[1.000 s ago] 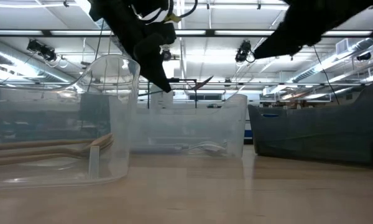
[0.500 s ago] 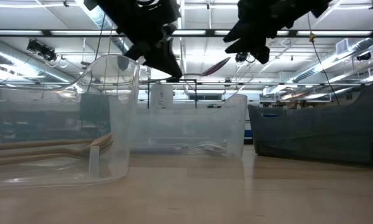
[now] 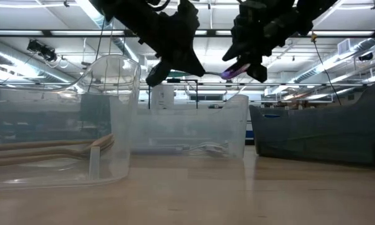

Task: Sort silverware by color (type)
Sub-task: Put the violet spoon into the black bin

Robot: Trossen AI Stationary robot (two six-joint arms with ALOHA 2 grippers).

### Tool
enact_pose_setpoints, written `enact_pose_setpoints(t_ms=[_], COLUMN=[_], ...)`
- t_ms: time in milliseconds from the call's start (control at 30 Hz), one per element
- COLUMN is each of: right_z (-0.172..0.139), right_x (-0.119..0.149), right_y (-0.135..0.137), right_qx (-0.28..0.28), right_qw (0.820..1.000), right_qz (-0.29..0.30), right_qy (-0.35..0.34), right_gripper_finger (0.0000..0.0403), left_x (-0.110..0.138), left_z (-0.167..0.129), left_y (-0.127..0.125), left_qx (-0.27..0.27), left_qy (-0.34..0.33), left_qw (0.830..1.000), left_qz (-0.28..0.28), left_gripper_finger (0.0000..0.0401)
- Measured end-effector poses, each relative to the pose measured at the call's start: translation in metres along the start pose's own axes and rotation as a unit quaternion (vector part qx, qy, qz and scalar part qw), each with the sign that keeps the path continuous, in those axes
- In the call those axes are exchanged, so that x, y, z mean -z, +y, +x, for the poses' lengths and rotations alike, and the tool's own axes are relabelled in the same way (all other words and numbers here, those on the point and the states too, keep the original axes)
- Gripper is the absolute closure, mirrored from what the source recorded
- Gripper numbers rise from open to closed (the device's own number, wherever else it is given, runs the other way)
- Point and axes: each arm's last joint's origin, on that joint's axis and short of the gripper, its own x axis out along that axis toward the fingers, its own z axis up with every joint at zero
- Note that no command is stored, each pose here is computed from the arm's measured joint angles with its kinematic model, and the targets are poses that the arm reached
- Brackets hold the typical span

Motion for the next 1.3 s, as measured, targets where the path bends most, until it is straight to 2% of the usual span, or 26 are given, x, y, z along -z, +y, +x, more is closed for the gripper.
enact_pose_setpoints(t_ms=[233,433,567,700,800,1067,1300], right_z=[0.009,0.014,0.017,0.017,0.017,0.017,0.017], right_x=[0.002,0.003,0.004,0.004,0.005,0.004,0.004], right_y=[-0.005,-0.008,-0.01,-0.01,-0.01,-0.009,-0.009], right_qx=[0.003,0.001,0.014,0.015,0.015,0.008,0.004], right_qw=[1.0,1.0,0.999,0.999,0.999,0.999,0.999], right_qz=[-0.008,-0.013,-0.017,-0.025,-0.026,-0.041,-0.037], right_qy=[0.014,0.025,0.027,0.028,0.029,0.027,0.026], right_gripper_finger=[0.0235,0.0242,0.0252,0.0278,0.0308,0.0388,0.0396], left_x=[-0.006,-0.011,-0.013,-0.013,-0.014,-0.014,-0.014], left_z=[0.012,0.021,0.022,0.022,0.022,0.022,0.021], left_y=[-0.008,-0.009,-0.006,-0.006,-0.006,-0.006,-0.006], left_qx=[-0.015,-0.052,-0.074,-0.076,-0.076,-0.073,-0.073], left_qy=[-0.008,-0.017,-0.023,-0.023,-0.025,-0.038,-0.039], left_qw=[0.997,0.992,0.991,0.99,0.988,0.988,0.988], left_qz=[0.071,0.11,0.11,0.117,0.134,0.132,0.129], left_gripper_finger=[0.0384,0.0384,0.0384,0.0384,0.0384,0.0384,0.0371])
